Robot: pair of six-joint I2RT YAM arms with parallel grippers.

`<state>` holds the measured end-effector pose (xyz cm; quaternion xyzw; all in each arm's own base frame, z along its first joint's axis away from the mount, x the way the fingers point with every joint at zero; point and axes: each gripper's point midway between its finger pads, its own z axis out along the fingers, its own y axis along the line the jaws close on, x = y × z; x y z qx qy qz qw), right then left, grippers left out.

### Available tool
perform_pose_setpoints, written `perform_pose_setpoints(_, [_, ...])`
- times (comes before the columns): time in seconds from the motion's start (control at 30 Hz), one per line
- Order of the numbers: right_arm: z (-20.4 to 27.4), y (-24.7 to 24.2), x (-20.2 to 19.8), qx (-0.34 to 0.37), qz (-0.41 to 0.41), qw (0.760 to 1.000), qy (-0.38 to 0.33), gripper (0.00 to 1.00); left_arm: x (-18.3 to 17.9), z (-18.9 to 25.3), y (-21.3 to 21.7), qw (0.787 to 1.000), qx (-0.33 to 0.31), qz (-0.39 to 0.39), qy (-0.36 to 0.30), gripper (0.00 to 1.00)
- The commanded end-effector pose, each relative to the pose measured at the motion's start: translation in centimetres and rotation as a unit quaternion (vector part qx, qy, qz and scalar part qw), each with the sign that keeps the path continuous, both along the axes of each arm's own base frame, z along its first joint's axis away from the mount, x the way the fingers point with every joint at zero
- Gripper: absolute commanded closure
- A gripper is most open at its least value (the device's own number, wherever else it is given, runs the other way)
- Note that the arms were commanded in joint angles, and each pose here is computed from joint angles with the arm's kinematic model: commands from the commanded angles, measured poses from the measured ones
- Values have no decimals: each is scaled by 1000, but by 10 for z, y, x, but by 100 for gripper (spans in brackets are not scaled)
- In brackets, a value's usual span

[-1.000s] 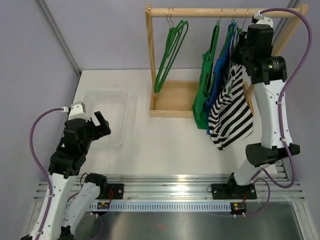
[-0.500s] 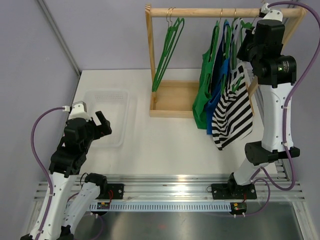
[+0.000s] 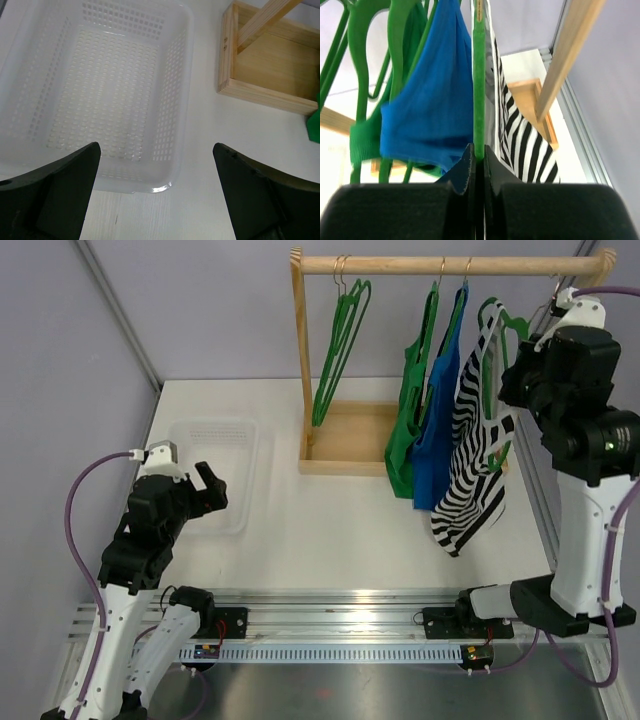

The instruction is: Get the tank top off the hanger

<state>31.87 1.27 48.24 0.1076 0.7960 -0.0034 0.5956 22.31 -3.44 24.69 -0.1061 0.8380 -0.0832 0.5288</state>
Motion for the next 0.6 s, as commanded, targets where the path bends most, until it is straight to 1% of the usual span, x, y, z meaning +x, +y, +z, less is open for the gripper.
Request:
perform_pose_setpoints(0.0, [-1, 1, -33, 1, 20, 1000, 1, 100, 8, 34, -26, 996, -28, -65, -51, 1])
perform_pose_setpoints(0.07, [-13, 3, -52, 6, 34, 999, 18, 100, 9, 43, -46, 990, -49, -117, -55, 1])
perform_pose_setpoints(0.1, [-10, 1, -69, 9, 39, 999, 5, 100, 6, 48, -59, 985, -64, -150, -55, 1])
perform_pose_setpoints(0.17, [-25, 4, -84, 18, 50, 998, 21, 100, 7, 63, -82, 974, -83, -201, -61, 1])
perform_pose_setpoints(0.2, [-22, 3, -101, 23, 53, 998, 9, 100, 6, 69, -91, 970, -88, -217, -60, 1])
perform_pose_setpoints(0.23, [-30, 9, -109, 30, 72, 997, 19, 100, 1, 72, -112, 962, -91, -253, -55, 1])
perform_pose_setpoints(0.27, [-37, 12, -120, 34, 84, 995, 30, 100, 4, 70, -125, 959, -87, -267, -41, 1])
perform_pose_setpoints(0.3, [-37, 14, -135, 37, 98, 994, 24, 100, 9, 81, -129, 962, -78, -255, -51, 1])
perform_pose_setpoints(0.33, [-46, 20, -142, 47, 115, 992, 37, 100, -1, 83, -149, 954, -78, -284, -45, 1])
perform_pose_setpoints(0.37, [-56, 23, -151, 51, 125, 989, 53, 100, -4, 86, -159, 952, -84, -292, -44, 1])
perform_pose_setpoints(0.4, [-56, 24, -165, 58, 134, 988, 42, 100, -2, 92, -164, 954, -83, -284, -52, 1])
perform_pose_setpoints(0.43, [-70, 34, -170, 69, 160, 983, 59, 100, -14, 101, -183, 943, -94, -312, -65, 1])
perform_pose_setpoints(0.47, [-73, 39, -176, 75, 176, 980, 55, 100, -18, 107, -192, 940, -101, -319, -71, 1])
perform_pose_setpoints(0.5, [-75, 43, -190, 80, 192, 977, 45, 100, -19, 112, -199, 941, -102, -313, -80, 1])
perform_pose_setpoints(0.53, [-88, 49, -194, 88, 210, 972, 62, 100, -34, 127, -217, 928, -116, -342, -95, 1])
perform_pose_setpoints(0.57, [-95, 54, -200, 94, 227, 967, 69, 100, -39, 132, -225, 924, -121, -349, -101, 1])
